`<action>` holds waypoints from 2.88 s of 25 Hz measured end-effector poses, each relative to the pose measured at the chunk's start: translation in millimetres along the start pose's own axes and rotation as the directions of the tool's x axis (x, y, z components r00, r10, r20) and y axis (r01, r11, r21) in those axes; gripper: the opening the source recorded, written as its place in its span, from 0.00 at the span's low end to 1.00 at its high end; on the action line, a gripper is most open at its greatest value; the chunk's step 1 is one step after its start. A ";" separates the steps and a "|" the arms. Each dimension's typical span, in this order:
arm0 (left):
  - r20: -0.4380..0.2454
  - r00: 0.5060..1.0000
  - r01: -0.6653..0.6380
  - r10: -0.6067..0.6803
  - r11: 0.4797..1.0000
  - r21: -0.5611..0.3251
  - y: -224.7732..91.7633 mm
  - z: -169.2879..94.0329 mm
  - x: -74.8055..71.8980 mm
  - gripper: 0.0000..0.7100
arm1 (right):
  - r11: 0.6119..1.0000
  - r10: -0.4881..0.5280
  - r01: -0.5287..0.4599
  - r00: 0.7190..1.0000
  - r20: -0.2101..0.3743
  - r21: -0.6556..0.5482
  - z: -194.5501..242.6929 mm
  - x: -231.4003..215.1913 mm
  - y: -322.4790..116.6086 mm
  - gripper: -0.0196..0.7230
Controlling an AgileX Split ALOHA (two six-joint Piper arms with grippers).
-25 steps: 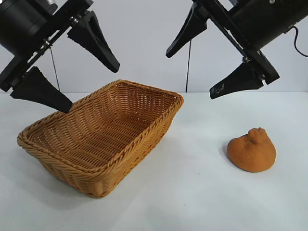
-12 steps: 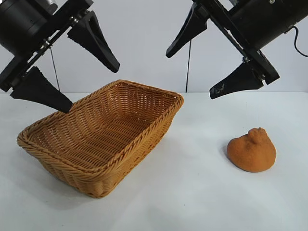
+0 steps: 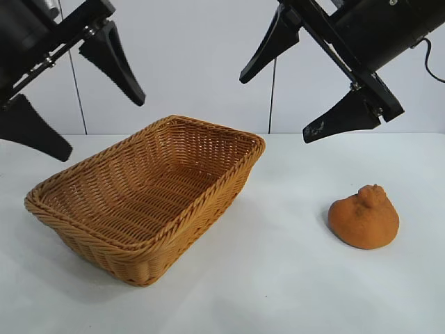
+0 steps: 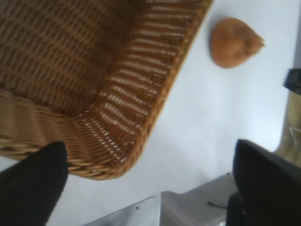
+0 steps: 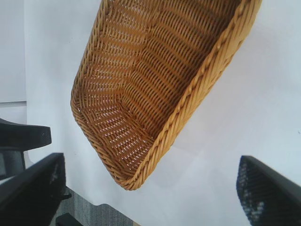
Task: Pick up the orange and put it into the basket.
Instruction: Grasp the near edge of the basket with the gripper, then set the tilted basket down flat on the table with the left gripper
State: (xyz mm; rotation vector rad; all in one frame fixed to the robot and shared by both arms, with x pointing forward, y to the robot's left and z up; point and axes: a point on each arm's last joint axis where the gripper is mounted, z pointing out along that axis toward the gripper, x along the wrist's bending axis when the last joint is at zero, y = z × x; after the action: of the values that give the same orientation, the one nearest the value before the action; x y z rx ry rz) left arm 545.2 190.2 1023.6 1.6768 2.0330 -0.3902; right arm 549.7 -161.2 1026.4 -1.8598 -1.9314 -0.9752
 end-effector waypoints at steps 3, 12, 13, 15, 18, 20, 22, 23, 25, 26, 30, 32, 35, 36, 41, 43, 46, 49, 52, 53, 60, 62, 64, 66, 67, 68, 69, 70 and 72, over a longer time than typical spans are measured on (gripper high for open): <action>-0.111 0.994 0.027 -0.024 0.999 0.029 -9.5 1.9 -0.4 0.95 | 1.000 0.001 -0.001 1.000 -0.001 0.000 0.0 0.1 0.0 0.94; -0.154 0.959 0.227 -0.238 0.970 -0.089 -47.6 -1.7 -6.9 0.95 | 1.000 0.001 -0.001 1.000 -0.001 0.000 0.0 0.1 0.0 0.94; -0.147 0.947 0.273 -0.286 0.956 -0.103 -50.6 1.4 -4.2 0.95 | 1.000 0.001 -0.001 1.000 -0.001 0.000 0.0 0.1 0.0 0.94; -0.116 0.919 0.359 -0.376 0.922 -0.146 -51.5 8.0 1.1 0.95 | 1.000 0.000 0.000 1.000 0.000 0.000 0.0 0.0 0.0 0.94; -0.052 0.887 0.440 -0.459 0.874 -0.209 -48.6 13.5 4.9 0.95 | 1.000 0.000 0.000 1.000 0.000 0.000 0.0 0.0 0.0 0.94; -0.014 0.866 0.484 -0.500 0.844 -0.233 -44.8 15.3 4.3 0.95 | 1.000 0.000 0.000 1.000 0.000 0.000 0.0 0.0 0.0 0.94; -0.008 0.852 0.506 -0.524 0.827 -0.243 -41.6 20.3 5.8 0.95 | 1.000 0.000 0.000 1.000 0.000 0.000 0.0 0.0 0.0 0.94; -0.020 0.847 0.511 -0.531 0.824 -0.246 -40.1 24.4 7.7 0.95 | 1.000 0.000 0.000 1.000 0.000 0.000 0.0 0.0 0.0 0.94; -0.051 0.839 0.516 -0.542 0.822 -0.242 -38.0 33.8 12.1 0.95 | 1.000 0.000 0.000 1.000 0.000 0.000 0.0 0.0 0.0 0.94; -0.067 0.831 0.524 -0.552 0.818 -0.237 -37.0 39.3 14.5 0.95 | 1.000 0.000 0.000 1.000 0.000 0.000 0.0 0.0 0.0 0.94; -0.121 0.802 0.553 -0.585 0.803 -0.221 -35.3 58.1 23.8 0.95 | 1.000 0.000 0.000 1.000 0.000 0.000 0.0 0.0 0.0 0.94; -0.140 0.792 0.560 -0.594 0.799 -0.218 -33.9 66.7 27.6 0.95 | 1.000 0.000 0.000 1.000 0.000 0.000 0.0 0.0 0.0 0.94; -0.146 0.783 0.568 -0.604 0.791 -0.227 -29.6 80.6 33.2 0.95 | 1.000 -0.001 0.001 1.000 0.001 0.000 0.0 -0.1 0.0 0.94; -0.148 0.781 0.569 -0.606 0.789 -0.231 -28.1 85.8 35.4 0.95 | 1.000 -0.002 0.002 1.000 0.002 0.000 0.0 -0.2 0.0 0.94; -0.183 0.766 0.577 -0.616 0.785 -0.227 -26.4 103.2 44.3 0.94 | 1.000 -0.002 0.002 1.000 0.002 0.000 0.0 -0.2 0.0 0.94; -0.191 0.762 0.579 -0.618 0.783 -0.226 -27.2 106.2 46.7 0.85 | 1.000 -0.002 0.002 1.000 0.002 0.000 0.0 -0.2 0.0 0.94; -0.193 0.762 0.579 -0.619 0.783 -0.226 -27.7 106.4 47.2 0.56 | 1.000 -0.002 0.002 1.000 0.002 0.000 0.0 -0.2 0.0 0.94; -0.188 0.757 0.586 -0.625 0.778 -0.226 -27.6 106.5 46.9 0.20 | 1.000 -0.002 0.002 1.000 0.002 0.000 0.0 -0.2 0.0 0.94; -0.176 0.754 0.593 -0.632 0.772 -0.230 -26.8 106.2 46.5 0.12 | 1.000 -0.002 0.002 1.000 0.002 0.000 0.0 -0.2 0.0 0.94; -0.183 0.753 0.594 -0.633 0.772 -0.225 -27.7 106.3 46.5 0.12 | 1.000 -0.002 0.002 1.000 0.002 0.000 0.0 -0.2 0.0 0.94; -0.172 0.766 0.581 -0.620 0.781 -0.227 -16.3 83.5 49.1 0.12 | 1.000 -0.002 0.002 1.000 0.002 0.000 0.0 -0.2 0.0 0.94; -0.185 0.784 0.555 -0.593 0.802 -0.220 -6.6 73.8 52.3 0.12 | 1.000 -0.002 0.002 1.000 0.002 0.000 0.0 -0.2 0.0 0.94; -0.192 0.797 0.535 -0.573 0.817 -0.217 3.7 64.0 55.3 0.12 | 1.000 -0.003 0.003 1.000 0.004 0.001 0.0 -0.3 -0.1 0.94; -0.199 0.815 0.507 -0.545 0.835 -0.213 14.2 53.4 57.0 0.12 | 1.000 -0.005 0.005 1.000 0.005 0.001 0.0 -0.5 -0.1 0.94; -0.198 0.827 0.487 -0.526 0.847 -0.214 19.3 48.5 56.7 0.12 | 1.000 -0.005 0.005 1.000 0.005 0.001 0.0 -0.5 -0.1 0.94; -0.200 0.839 0.468 -0.506 0.858 -0.210 22.6 45.0 55.7 0.12 | 1.000 -0.005 0.005 1.000 0.005 0.001 0.0 -0.5 -0.1 0.94; -0.199 0.854 0.444 -0.481 0.872 -0.206 26.2 41.2 53.7 0.12 | 1.000 -0.005 0.005 1.000 0.005 0.001 0.0 -0.5 -0.1 0.94; -0.194 0.868 0.421 -0.457 0.885 -0.201 29.5 37.9 51.6 0.12 | 1.000 -0.005 0.005 1.000 0.005 0.001 0.0 -0.5 -0.1 0.94; -0.179 0.892 0.385 -0.416 0.904 -0.183 33.3 34.1 47.3 0.12 | 1.000 -0.005 0.005 1.000 0.006 0.001 0.0 -0.5 -0.1 0.94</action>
State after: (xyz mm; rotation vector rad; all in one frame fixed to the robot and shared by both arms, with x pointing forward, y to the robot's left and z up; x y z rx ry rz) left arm 577.0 219.9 972.5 1.2496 2.5111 -0.1940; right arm 549.7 -161.6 1026.1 -1.8598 -1.9409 -0.9711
